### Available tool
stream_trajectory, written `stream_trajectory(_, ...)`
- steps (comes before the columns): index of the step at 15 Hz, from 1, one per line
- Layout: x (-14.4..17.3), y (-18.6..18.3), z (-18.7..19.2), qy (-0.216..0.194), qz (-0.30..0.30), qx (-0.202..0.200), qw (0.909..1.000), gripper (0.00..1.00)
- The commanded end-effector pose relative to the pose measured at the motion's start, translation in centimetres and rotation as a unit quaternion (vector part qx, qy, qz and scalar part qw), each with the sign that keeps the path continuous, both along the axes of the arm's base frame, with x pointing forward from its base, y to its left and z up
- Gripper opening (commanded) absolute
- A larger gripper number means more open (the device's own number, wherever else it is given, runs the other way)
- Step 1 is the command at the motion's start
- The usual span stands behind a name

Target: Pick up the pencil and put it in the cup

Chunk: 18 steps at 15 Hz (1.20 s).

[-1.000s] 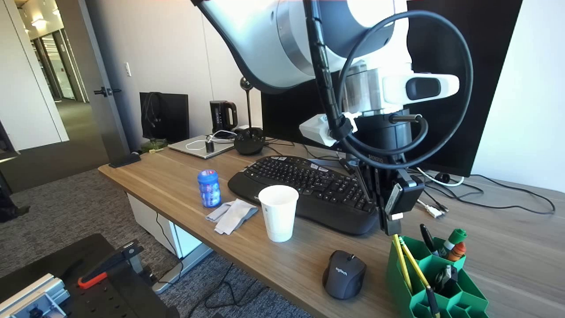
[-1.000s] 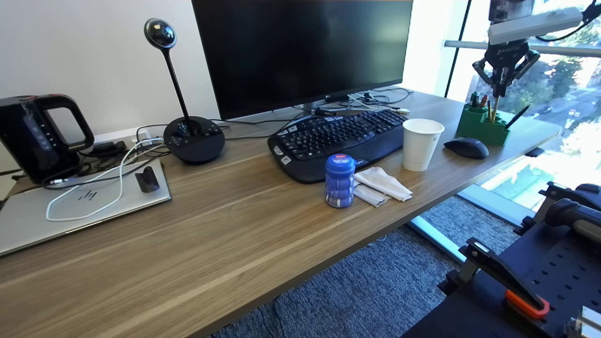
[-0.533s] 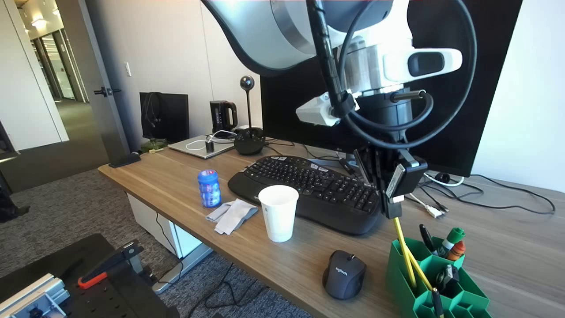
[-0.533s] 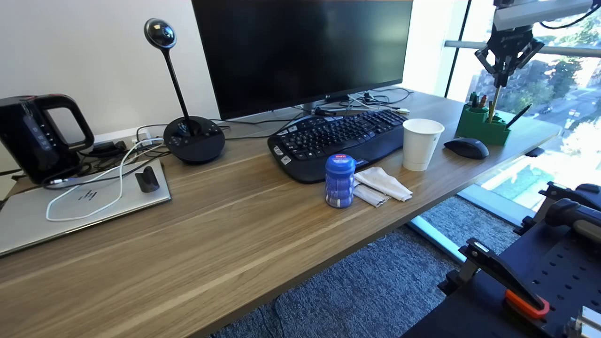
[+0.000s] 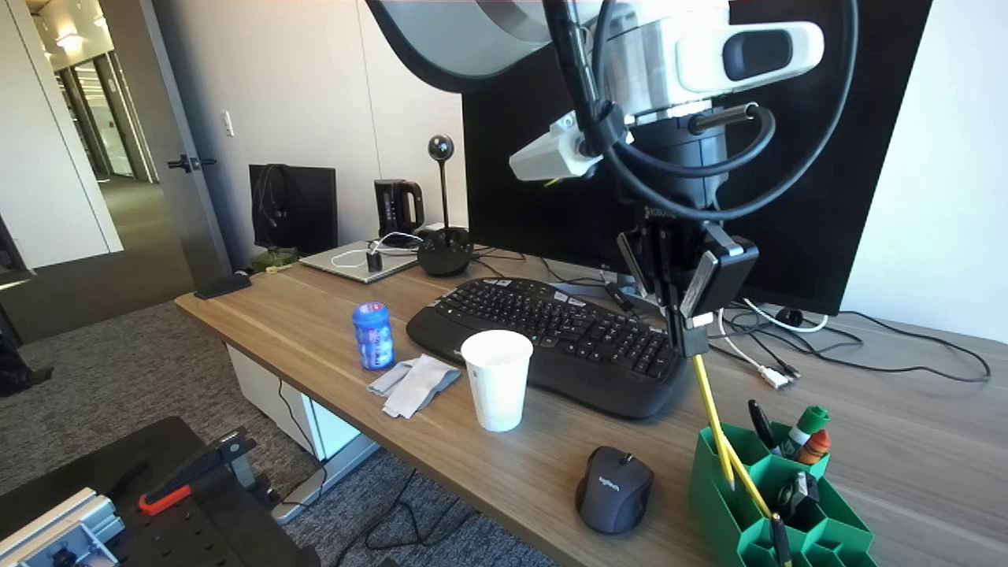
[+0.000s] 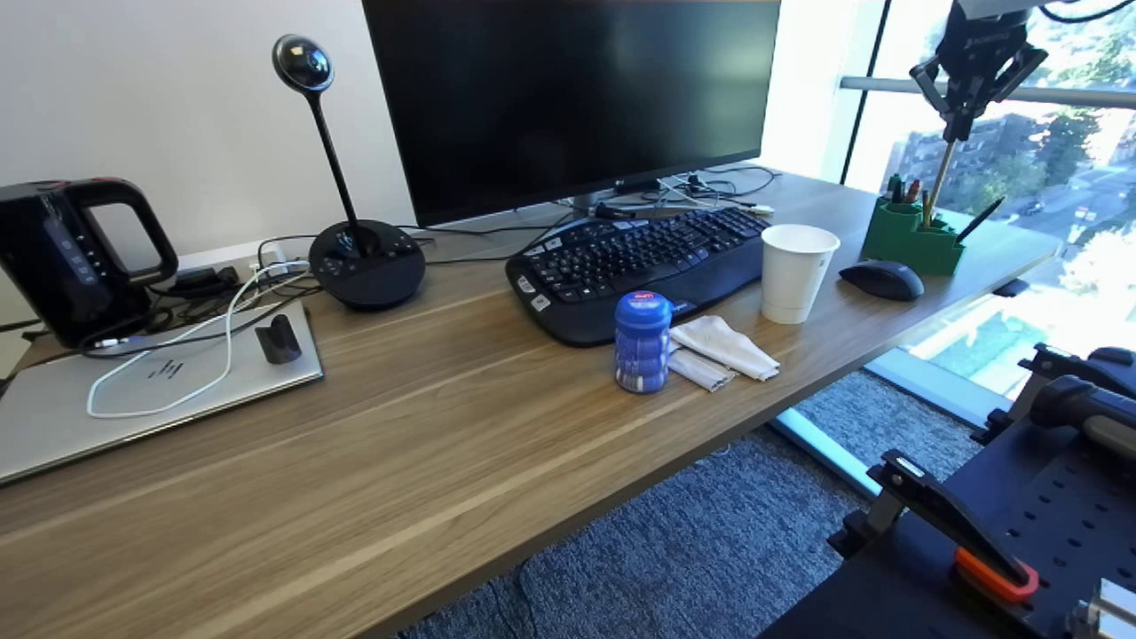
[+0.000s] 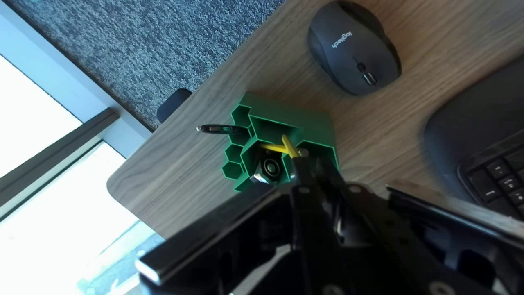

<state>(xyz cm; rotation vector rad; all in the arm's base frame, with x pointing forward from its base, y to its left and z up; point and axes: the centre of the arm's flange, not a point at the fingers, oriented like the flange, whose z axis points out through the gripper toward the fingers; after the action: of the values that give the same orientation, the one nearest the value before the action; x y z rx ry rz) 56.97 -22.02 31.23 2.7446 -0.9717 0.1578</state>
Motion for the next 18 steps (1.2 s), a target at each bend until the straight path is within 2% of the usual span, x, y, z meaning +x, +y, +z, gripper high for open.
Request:
stream_trajectory(1, -1.5, 1.2, 1.6, -0.010, 0.025, 0.014, 0.9995, 0.02)
stream_trajectory(15, -5.6, 7.4, 6.5, -0.046, 0.137, 0.042, 0.9886, 0.02)
stream_trajectory(18, -6.2, 8.9, 6.7, -0.064, 0.170, 0.063, 0.9814, 0.02)
